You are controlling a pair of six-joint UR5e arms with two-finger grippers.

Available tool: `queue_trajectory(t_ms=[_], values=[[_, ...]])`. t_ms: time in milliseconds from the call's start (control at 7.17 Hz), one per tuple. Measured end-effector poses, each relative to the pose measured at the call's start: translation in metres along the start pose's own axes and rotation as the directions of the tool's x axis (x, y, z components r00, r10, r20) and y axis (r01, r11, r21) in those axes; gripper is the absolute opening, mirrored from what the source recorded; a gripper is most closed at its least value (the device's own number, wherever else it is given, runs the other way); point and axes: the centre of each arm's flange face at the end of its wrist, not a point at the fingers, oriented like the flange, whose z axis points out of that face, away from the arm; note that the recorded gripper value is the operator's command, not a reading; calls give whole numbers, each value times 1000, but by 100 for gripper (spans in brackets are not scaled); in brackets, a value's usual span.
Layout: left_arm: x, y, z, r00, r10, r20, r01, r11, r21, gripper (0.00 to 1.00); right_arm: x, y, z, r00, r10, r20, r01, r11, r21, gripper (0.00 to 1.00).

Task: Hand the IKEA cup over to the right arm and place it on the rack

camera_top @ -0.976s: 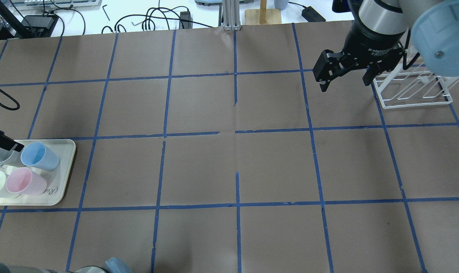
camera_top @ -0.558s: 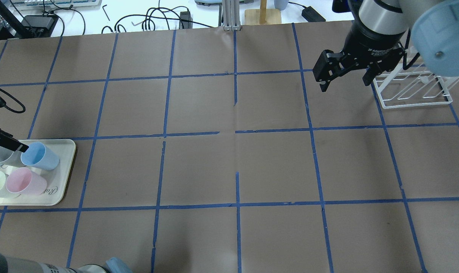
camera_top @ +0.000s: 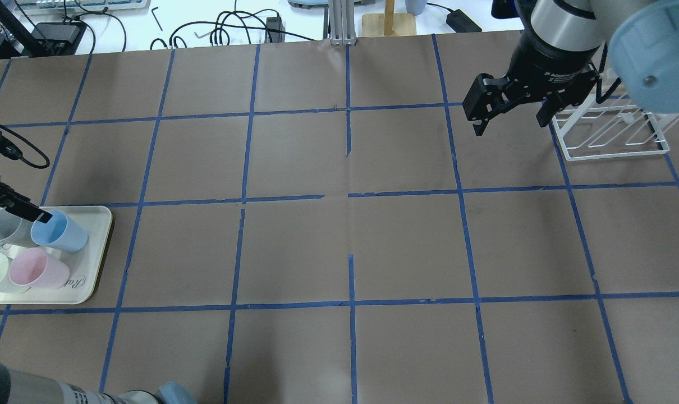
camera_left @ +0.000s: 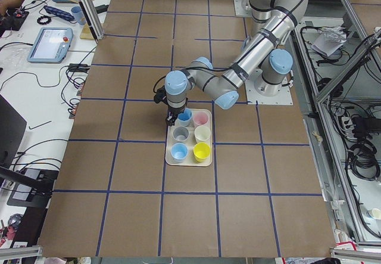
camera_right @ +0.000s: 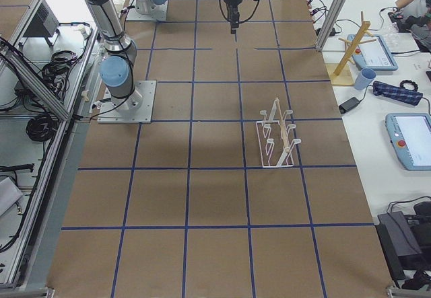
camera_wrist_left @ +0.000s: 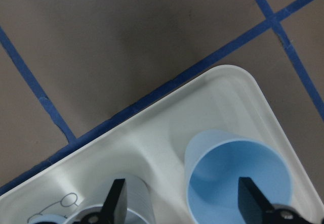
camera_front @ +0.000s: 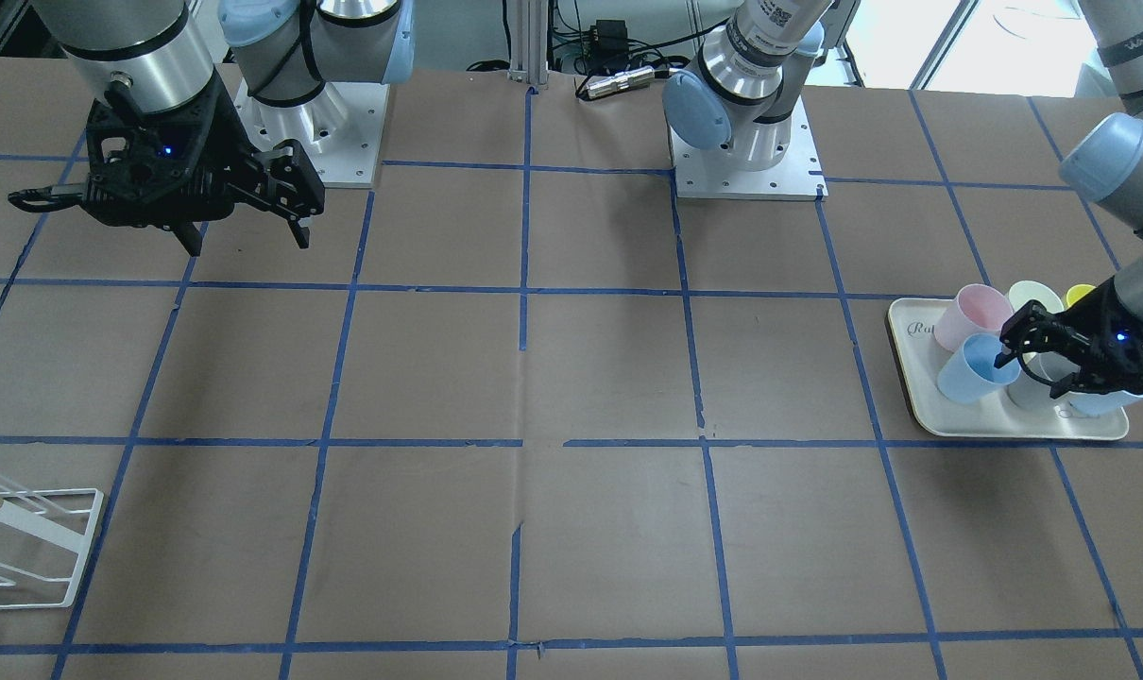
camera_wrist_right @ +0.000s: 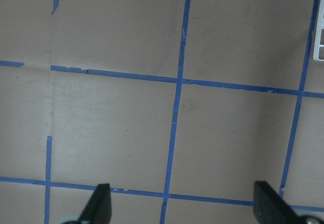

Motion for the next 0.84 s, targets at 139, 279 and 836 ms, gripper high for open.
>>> queue_trajectory(t_ms=[139,279,836], values=[[3,-5,2,1000,16,6,-16,999,-28,78,0,0,0,1000,0,0,0,1000,0,100],[4,-8,5,1000,25,7,-24,999,-47,78,0,0,0,1000,-1,0,1,1000,0,100],[0,-8,25,998,55,-19,-56,994,-90,23,0,0,0,1000,1,0,-1,1000,0,100]])
